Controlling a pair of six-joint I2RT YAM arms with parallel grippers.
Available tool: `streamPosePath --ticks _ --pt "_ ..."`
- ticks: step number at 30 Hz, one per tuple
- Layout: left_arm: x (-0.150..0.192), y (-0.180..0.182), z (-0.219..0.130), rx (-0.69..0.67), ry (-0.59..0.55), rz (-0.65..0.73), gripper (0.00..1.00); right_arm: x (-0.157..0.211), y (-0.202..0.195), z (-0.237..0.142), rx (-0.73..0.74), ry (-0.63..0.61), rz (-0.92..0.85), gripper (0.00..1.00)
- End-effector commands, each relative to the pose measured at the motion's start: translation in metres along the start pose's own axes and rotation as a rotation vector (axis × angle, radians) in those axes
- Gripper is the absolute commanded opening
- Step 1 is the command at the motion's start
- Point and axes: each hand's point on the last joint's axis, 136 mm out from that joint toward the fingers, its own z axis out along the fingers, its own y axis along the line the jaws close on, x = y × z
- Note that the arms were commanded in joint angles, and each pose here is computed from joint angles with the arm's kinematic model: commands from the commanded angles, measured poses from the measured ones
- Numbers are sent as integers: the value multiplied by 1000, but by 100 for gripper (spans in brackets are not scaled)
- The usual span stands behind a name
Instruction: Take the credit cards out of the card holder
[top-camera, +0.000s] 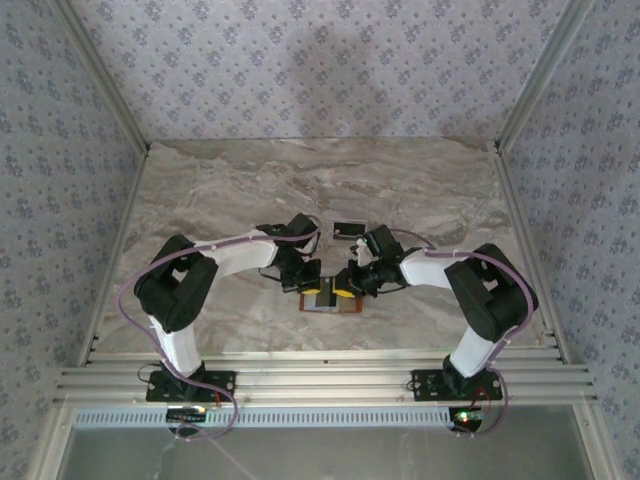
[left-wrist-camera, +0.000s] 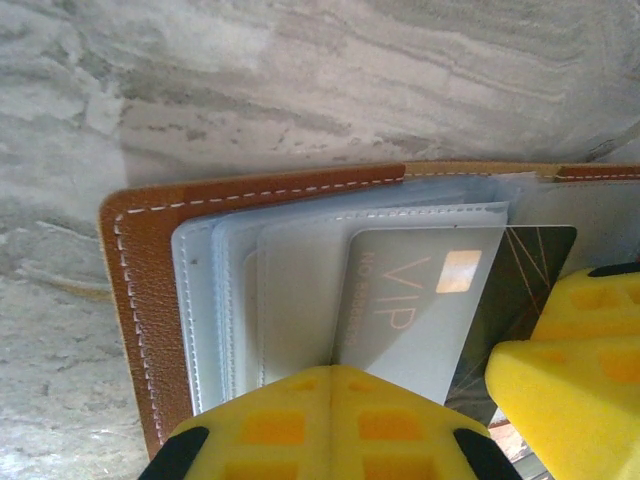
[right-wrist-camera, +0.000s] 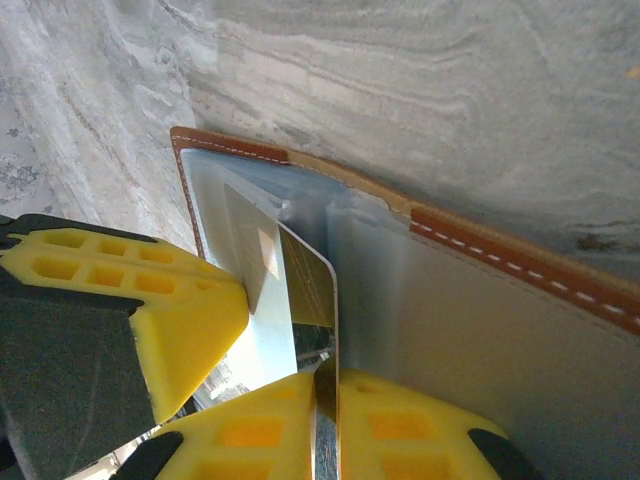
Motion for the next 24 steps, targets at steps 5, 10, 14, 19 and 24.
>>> streamPosePath --ticks 5,10,14,19,24 --pt "7 4 6 -13 25 1 2 -3 13 -4 -11 -14 -38 8" --pt "5 1 -1 -5 9 3 3 -4 4 -19 45 -41 -41 7" --pt "4 -3 -5 7 3 6 3 -4 -3 -35 89 -49 -41 6" --pt "2 -8 -11 23 -10 5 4 -2 -2 -51 118 -44 -64 6" --pt "-2 -19 -30 49 -55 15 7 -4 5 -68 140 -61 -129 5"
